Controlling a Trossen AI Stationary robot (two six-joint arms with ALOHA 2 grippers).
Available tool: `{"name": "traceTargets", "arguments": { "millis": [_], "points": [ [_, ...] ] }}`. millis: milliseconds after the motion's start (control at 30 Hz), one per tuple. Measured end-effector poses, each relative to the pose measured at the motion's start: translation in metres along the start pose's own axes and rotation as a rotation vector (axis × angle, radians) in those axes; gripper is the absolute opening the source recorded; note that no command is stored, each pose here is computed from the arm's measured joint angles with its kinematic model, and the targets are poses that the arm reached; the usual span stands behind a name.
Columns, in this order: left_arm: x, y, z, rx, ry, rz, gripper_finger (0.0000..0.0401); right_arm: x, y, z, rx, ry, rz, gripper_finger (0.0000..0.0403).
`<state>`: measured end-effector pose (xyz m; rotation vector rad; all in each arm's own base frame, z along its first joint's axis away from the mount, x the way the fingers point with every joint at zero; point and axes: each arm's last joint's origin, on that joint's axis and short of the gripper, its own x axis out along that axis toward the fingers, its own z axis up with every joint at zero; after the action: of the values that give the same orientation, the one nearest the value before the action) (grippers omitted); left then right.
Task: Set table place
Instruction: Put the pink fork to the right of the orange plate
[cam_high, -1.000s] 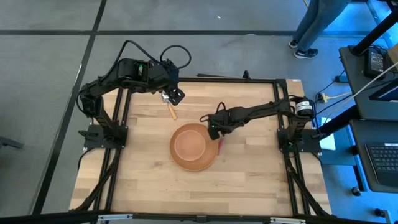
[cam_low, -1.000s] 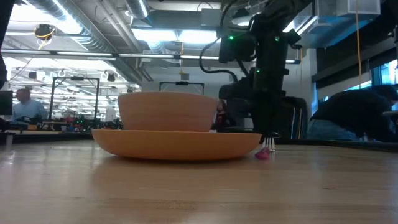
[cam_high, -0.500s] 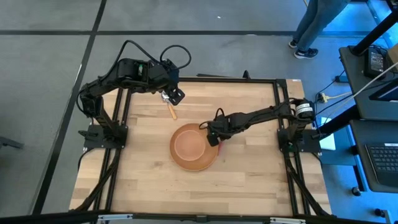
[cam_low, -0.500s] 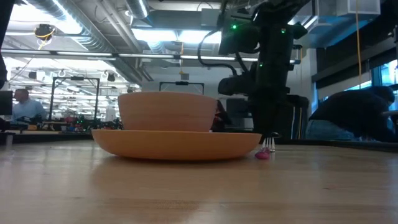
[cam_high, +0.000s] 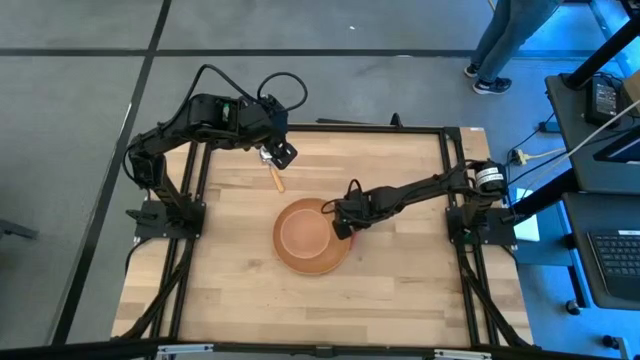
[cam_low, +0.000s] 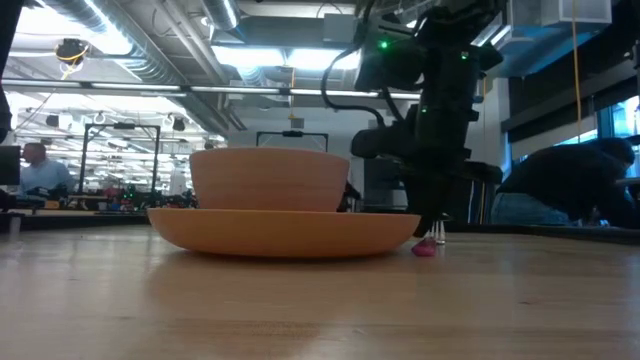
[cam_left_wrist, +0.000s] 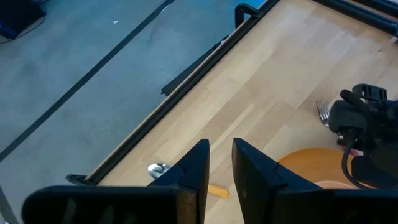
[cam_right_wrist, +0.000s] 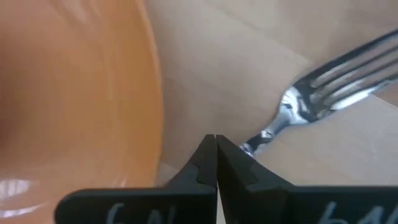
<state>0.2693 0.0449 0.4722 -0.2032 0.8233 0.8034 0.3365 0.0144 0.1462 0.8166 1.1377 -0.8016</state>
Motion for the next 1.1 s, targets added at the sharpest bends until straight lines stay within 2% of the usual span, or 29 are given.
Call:
{"name": "traceTargets", "arguments": {
  "millis": [500, 833, 1100],
  "points": [
    [0.000, 0.000, 0.000, 0.000, 0.000, 0.000, 0.0063, -0.004, 0.009, -0.024, -0.075, 0.068, 0.026, 0.0000],
    [0.000, 0.000, 0.000, 0.000, 0.000, 0.000, 0.0063, -0.007, 0.012, -0.045, -0.211, 0.107, 0.003, 0.0000],
    [0.000, 0.000, 0.000, 0.000, 0.000, 0.000, 0.0063, -0.008, 0.015, -0.053, -0.247, 0.116, 0.014, 0.0000]
  ]
}}
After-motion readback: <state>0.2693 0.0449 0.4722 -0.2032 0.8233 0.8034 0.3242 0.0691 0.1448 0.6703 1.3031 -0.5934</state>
